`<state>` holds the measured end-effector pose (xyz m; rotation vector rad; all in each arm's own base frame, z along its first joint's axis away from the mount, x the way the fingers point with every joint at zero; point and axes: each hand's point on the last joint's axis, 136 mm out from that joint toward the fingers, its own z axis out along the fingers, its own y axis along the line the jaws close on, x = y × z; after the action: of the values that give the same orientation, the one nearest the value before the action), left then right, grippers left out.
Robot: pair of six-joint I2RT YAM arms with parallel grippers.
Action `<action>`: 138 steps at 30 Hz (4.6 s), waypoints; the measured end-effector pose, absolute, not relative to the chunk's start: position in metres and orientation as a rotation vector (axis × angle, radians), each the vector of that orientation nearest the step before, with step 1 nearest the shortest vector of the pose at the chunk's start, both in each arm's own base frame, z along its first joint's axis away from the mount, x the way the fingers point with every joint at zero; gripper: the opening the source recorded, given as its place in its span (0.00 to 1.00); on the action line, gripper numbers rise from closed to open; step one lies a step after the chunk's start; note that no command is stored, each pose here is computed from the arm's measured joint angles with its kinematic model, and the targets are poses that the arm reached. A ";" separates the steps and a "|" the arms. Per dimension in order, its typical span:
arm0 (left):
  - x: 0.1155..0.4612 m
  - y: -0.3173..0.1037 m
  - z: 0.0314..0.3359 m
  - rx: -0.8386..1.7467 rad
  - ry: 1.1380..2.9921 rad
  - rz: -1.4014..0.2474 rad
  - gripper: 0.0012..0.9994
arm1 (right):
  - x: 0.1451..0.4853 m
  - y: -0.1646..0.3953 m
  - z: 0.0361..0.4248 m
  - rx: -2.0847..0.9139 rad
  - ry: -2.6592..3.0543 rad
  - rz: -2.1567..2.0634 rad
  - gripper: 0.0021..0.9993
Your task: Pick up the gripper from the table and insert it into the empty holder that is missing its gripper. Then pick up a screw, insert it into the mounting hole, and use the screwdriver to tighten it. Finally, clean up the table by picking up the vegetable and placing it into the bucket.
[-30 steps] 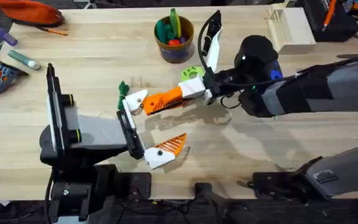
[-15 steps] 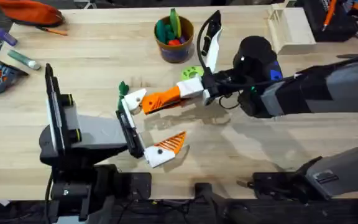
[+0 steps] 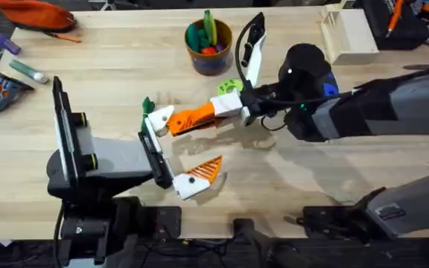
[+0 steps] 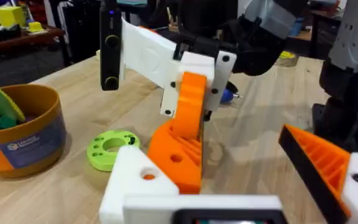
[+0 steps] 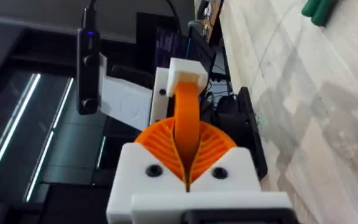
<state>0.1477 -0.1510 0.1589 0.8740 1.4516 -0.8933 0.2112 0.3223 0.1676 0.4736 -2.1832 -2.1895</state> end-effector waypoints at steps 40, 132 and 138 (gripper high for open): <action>0.147 -0.151 0.159 0.878 1.450 -0.899 0.99 | 0.213 0.336 0.169 0.372 -2.205 -2.186 0.01; 0.147 -0.151 0.159 0.871 1.456 -0.906 0.99 | 0.222 0.346 0.167 0.524 -2.140 -2.174 0.01; 0.147 -0.151 0.159 0.869 1.456 -0.903 0.99 | 0.220 0.349 0.167 0.522 -2.143 -2.174 0.01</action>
<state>0.1473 -0.1512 0.1589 0.8692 1.4564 -0.9030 0.2198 0.3489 0.1674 0.5216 -2.1429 -2.1745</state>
